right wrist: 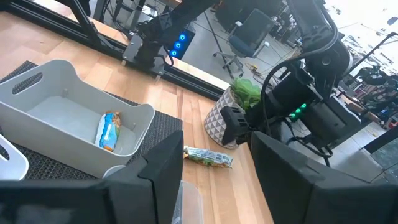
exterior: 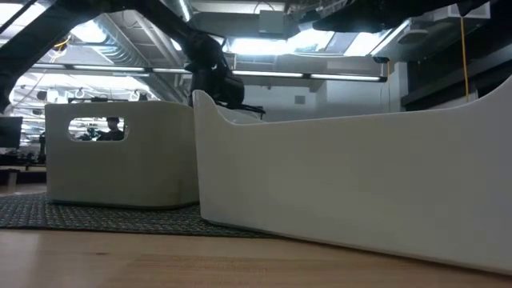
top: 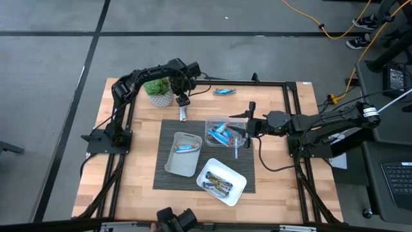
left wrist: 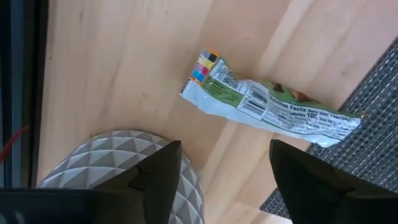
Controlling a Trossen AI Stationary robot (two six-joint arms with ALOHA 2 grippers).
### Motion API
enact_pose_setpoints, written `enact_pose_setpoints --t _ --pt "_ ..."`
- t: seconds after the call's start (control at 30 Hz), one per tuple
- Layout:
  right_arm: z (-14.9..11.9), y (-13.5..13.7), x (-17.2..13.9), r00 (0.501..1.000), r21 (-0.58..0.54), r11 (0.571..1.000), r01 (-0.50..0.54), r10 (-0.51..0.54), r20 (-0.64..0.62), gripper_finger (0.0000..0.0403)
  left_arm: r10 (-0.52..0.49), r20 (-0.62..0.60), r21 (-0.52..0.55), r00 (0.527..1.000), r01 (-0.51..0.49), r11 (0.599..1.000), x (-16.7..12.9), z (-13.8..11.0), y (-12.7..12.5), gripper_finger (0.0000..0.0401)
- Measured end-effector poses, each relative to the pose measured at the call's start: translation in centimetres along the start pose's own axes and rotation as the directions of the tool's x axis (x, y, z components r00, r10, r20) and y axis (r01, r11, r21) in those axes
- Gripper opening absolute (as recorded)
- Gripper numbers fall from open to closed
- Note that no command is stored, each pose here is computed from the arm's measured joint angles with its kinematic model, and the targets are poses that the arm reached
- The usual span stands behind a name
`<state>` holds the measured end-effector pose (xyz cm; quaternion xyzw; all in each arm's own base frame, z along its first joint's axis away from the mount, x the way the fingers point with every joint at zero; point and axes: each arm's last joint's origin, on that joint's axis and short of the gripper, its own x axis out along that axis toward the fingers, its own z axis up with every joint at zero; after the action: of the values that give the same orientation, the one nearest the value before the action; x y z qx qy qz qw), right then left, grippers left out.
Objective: Pick and place Granola Bars by type
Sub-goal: Put the orange granola bar into the gray bin
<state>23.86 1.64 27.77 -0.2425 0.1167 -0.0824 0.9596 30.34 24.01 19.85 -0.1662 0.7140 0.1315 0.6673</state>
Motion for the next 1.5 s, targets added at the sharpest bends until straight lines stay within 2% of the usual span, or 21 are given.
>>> enact_pose_setpoints --t 0.1,0.27,0.5,0.83,0.93,1.13,1.33,1.5 --pt "0.0 0.0 0.0 1.0 0.0 1.0 0.0 0.0 0.0 0.0192 -0.004 0.0 0.017 1.0 0.004 1.0 0.0 0.1 -0.4 0.0251" --pt "0.0 0.0 0.0 1.0 0.0 1.0 0.0 0.0 0.0 0.0192 -0.09 0.004 0.035 0.996 0.09 0.995 0.7 0.4 -1.6 0.0273" --pt "0.0 0.0 0.0 1.0 0.0 1.0 0.0 0.0 0.0 0.0192 -0.068 0.018 0.062 0.998 0.067 0.996 0.5 0.7 -2.5 0.0277" --pt "0.0 0.0 0.0 1.0 0.003 1.0 0.0 0.0 0.0 0.0192 -0.031 0.039 0.046 0.999 0.029 0.999 0.8 1.1 -2.3 0.0277" --pt "0.0 0.0 0.0 1.0 0.003 1.0 0.0 0.0 0.0 0.0192 0.01 0.042 0.057 0.999 -0.012 0.998 1.6 1.3 -2.3 0.0277" --pt "0.0 0.0 0.0 1.0 0.003 1.0 0.0 0.0 0.0 0.0192 0.018 0.016 0.036 1.0 -0.019 0.999 3.5 0.6 -1.9 0.0277" --pt "0.0 0.0 0.0 1.0 0.004 1.0 0.001 -0.001 0.002 0.0192 0.045 0.01 0.034 0.999 -0.045 0.998 5.0 0.1 -1.9 0.027" --pt "0.1 0.0 0.0 1.0 0.006 1.0 0.003 -0.003 0.006 0.0192 0.048 0.022 0.045 0.999 -0.049 0.998 5.2 0.2 -2.2 0.0233"
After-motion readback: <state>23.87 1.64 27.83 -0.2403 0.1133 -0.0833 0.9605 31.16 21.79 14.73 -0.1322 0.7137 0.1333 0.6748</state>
